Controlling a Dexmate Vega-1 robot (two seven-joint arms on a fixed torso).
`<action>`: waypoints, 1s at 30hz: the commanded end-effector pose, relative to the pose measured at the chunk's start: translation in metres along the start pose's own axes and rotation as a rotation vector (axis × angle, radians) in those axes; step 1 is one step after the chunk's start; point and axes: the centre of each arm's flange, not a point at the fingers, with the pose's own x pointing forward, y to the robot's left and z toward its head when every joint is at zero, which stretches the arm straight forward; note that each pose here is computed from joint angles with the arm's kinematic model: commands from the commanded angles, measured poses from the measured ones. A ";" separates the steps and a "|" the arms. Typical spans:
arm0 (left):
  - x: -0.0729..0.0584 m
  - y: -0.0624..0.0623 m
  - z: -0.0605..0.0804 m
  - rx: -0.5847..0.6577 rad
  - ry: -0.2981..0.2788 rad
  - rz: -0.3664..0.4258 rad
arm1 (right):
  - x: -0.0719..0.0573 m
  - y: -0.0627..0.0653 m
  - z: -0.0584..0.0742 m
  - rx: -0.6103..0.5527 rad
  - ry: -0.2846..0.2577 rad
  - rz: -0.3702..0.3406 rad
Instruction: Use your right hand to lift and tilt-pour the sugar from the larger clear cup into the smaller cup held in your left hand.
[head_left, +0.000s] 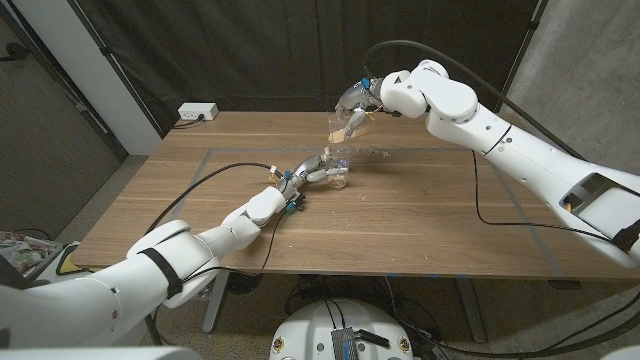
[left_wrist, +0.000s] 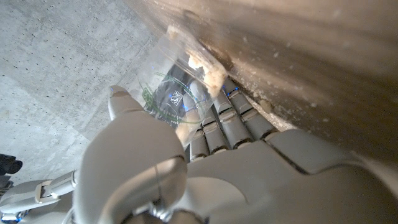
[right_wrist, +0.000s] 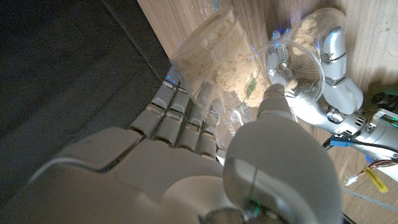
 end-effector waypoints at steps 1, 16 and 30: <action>-0.009 0.007 0.004 0.018 -0.023 0.020 | -0.002 0.000 0.005 -0.016 -0.008 -0.013; -0.024 0.016 0.010 0.046 -0.023 0.042 | -0.001 0.002 0.007 -0.031 -0.010 -0.023; -0.035 0.023 0.009 0.067 0.000 0.076 | -0.004 -0.003 0.011 -0.050 -0.013 -0.036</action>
